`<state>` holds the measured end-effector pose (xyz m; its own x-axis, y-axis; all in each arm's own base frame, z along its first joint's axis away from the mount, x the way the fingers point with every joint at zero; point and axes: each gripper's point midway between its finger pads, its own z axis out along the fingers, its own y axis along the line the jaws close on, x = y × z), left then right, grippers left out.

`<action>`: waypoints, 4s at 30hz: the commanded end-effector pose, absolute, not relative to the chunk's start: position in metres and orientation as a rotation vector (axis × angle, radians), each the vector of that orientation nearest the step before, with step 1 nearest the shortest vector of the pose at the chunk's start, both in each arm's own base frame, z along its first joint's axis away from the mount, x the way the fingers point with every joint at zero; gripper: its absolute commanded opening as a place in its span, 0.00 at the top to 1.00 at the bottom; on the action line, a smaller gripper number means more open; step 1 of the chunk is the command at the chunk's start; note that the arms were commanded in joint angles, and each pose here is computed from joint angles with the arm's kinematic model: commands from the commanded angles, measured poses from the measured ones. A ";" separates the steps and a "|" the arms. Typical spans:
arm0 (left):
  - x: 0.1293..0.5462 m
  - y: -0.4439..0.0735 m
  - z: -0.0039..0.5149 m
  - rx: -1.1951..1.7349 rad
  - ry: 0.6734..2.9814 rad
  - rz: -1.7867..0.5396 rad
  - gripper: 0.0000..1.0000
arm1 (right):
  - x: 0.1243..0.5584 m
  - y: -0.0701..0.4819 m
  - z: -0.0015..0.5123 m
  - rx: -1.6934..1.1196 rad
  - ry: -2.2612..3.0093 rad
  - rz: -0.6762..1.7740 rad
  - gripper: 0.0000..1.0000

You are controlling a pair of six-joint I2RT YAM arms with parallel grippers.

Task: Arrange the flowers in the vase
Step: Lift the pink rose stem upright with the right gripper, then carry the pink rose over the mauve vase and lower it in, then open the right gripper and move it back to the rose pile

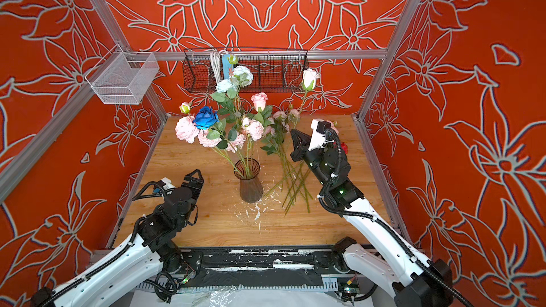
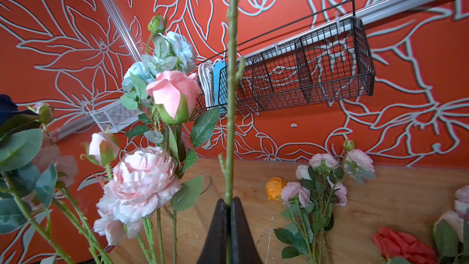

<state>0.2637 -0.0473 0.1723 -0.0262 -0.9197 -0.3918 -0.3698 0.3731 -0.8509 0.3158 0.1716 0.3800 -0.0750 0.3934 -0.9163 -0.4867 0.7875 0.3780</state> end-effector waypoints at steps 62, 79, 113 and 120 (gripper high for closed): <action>0.289 -0.088 0.178 -0.887 1.872 -0.808 0.09 | 0.289 0.311 0.414 -0.488 1.401 1.002 1.00; 0.291 -0.090 0.185 -0.871 1.866 -0.825 0.09 | 0.262 0.258 0.376 -0.511 1.587 0.616 0.45; 0.302 -0.101 0.154 -0.960 1.970 -0.814 0.09 | 0.358 0.070 0.205 0.498 2.113 0.510 0.53; 0.300 -0.105 0.151 -0.948 1.988 -0.832 0.09 | 0.393 0.044 0.139 0.614 2.349 0.350 0.54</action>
<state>0.3016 -0.1057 0.1539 -0.4239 -0.8286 -0.3656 -0.3229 0.5154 -0.7937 0.3812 0.0454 0.1497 -0.6189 0.5023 -0.6038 0.2927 0.8609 0.4161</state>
